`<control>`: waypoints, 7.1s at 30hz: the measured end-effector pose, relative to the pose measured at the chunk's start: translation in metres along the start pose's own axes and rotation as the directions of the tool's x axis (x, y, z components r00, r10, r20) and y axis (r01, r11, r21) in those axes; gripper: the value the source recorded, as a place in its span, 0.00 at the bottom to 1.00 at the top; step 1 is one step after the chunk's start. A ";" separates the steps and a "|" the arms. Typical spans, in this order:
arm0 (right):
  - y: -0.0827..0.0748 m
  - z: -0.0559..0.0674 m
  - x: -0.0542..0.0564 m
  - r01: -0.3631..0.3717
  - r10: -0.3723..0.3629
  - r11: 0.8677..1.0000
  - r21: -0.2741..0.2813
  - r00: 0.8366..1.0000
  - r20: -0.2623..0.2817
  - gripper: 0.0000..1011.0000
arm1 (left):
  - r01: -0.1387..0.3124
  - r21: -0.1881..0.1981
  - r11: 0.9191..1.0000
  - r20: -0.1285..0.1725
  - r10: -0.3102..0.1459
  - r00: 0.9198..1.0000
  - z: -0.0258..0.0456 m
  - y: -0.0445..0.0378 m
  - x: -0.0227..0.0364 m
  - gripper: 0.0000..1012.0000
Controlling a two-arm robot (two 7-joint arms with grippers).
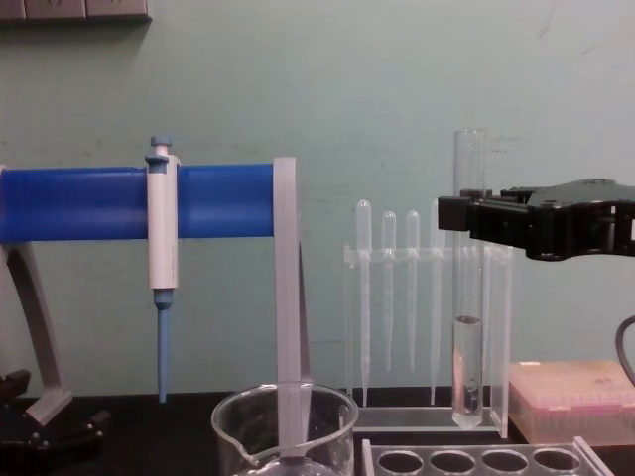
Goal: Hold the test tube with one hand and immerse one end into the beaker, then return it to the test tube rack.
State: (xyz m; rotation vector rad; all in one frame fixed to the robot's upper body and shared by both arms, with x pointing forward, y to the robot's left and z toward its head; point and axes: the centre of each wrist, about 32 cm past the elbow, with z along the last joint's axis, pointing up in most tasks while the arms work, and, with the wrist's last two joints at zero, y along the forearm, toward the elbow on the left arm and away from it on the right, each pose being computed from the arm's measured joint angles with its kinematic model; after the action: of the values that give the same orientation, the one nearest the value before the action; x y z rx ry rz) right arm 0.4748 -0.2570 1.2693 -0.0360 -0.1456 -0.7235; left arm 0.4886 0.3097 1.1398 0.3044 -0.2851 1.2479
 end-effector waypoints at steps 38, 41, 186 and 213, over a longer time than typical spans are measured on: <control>0.000 0.000 0.000 0.000 0.000 1.000 0.000 1.000 0.000 0.22 | 0.000 0.000 1.000 0.000 0.000 1.000 0.0000 0.0000 0.0000 0.99; 0.000 0.000 0.000 0.000 0.000 1.000 0.000 1.000 0.000 0.22 | 0.000 0.000 1.000 0.000 0.000 1.000 0.0000 0.0000 0.0000 0.99; 0.100 -0.084 -0.029 -0.156 0.157 0.988 0.015 0.986 -0.050 0.22 | 0.000 0.000 1.000 0.000 0.000 1.000 0.0000 0.0000 0.0000 0.99; 0.100 -0.084 -0.029 -0.156 0.157 0.988 0.015 0.986 -0.050 0.22 | 0.000 0.000 1.000 0.000 0.000 1.000 0.0000 0.0000 0.0000 0.99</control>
State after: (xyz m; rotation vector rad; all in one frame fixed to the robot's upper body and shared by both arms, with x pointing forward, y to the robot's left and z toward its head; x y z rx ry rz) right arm 0.5293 -0.1700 1.1839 -0.0185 -0.0970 -0.5664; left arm 0.4886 0.3096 1.1398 0.3044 -0.2850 1.2480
